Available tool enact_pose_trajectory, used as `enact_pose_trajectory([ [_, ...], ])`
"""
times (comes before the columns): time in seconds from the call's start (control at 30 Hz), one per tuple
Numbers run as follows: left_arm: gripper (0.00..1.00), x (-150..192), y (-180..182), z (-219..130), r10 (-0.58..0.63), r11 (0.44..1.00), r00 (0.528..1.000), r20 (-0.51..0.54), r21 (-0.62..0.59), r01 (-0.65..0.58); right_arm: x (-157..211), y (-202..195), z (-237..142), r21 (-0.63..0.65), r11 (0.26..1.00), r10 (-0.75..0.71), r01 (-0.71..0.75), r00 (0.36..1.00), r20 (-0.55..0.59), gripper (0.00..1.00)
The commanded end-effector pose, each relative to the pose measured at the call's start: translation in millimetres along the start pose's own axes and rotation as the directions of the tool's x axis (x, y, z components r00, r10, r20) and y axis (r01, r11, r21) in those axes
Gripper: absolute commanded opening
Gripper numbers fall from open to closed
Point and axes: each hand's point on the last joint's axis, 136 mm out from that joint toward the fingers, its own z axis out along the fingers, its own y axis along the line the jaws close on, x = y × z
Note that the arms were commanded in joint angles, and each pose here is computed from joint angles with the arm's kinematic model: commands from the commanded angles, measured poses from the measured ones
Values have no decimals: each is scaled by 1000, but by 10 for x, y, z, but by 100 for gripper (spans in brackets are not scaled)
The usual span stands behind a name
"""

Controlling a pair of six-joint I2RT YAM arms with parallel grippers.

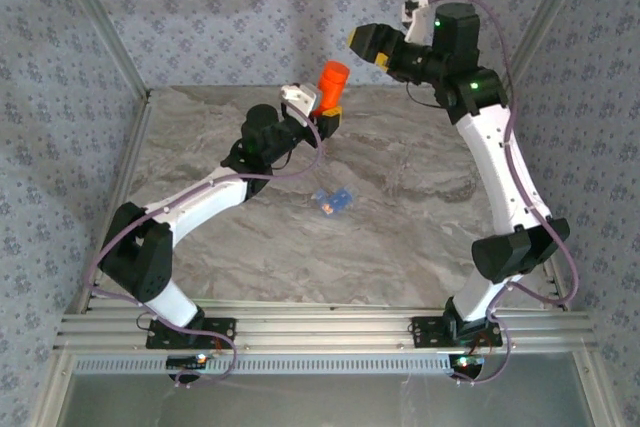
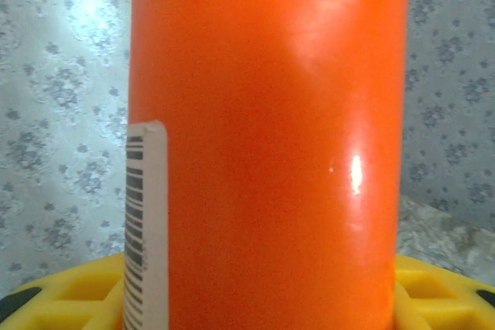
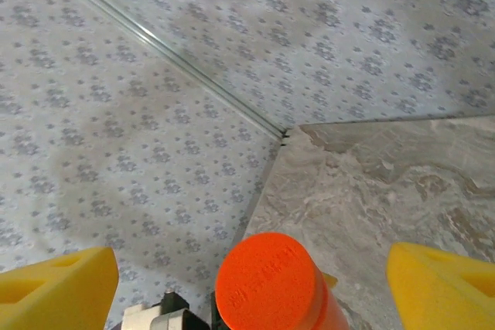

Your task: Sort the pills into containers

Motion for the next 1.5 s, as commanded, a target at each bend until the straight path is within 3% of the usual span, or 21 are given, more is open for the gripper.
enact_pose_trajectory([
  [0.0,0,-461,-148,-97,-34,994,996,86,107,25,97,160,60,-131,985,-120,109,989,-84,91],
  [0.23,0,-521,-180,-126,-116,977,990,84,190,98,209,166,156,-145,977,-180,159,973,-144,91],
  [0.67,0,-528,-209,-141,-129,969,989,71,222,111,400,217,386,-163,971,-206,175,958,-200,85],
  [1.07,0,-534,-173,-144,-124,971,990,72,216,106,514,117,453,-127,978,-192,165,951,-242,55],
  [1.3,0,-539,-151,-114,-125,972,989,75,212,107,636,19,523,-55,987,-162,152,950,-267,49],
  [1.47,0,-571,-108,-97,-118,977,989,89,189,100,747,-174,612,108,991,-49,78,968,-246,48],
])
